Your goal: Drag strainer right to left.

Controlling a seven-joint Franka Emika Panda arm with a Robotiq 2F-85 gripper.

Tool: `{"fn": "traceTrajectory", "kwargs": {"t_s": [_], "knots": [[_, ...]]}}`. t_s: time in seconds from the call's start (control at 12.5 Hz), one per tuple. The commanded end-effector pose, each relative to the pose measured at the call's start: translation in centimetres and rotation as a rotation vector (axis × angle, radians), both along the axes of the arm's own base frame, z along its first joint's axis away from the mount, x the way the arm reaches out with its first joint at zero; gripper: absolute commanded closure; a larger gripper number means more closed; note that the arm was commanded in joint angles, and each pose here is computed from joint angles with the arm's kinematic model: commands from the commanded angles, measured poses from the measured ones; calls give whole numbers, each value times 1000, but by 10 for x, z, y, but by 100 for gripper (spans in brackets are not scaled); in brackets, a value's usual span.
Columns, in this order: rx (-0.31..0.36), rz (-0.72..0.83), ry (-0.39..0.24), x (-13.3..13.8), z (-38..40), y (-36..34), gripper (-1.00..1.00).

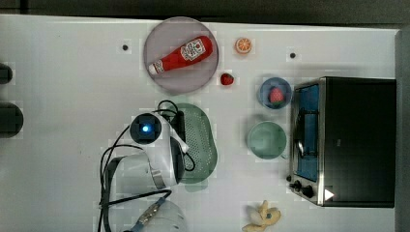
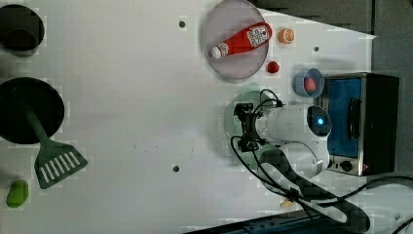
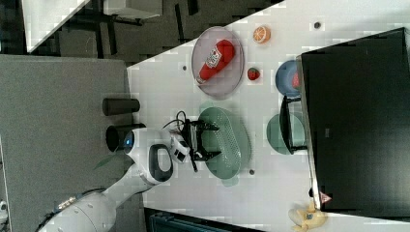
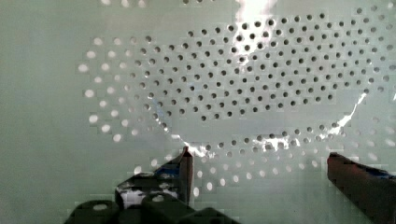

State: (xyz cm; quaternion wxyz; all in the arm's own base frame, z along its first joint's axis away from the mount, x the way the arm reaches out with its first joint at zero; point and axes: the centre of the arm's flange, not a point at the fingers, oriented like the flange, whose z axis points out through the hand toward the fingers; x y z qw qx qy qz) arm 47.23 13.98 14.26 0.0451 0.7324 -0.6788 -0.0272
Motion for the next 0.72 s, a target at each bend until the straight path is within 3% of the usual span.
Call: {"fn": "traceTrajectory", "kwargs": {"t_s": [0.08, 0.72], "knots": [[7, -54, -20, -6, 17, 56, -100], [39, -73, -9, -10, 28, 122, -100]]}}
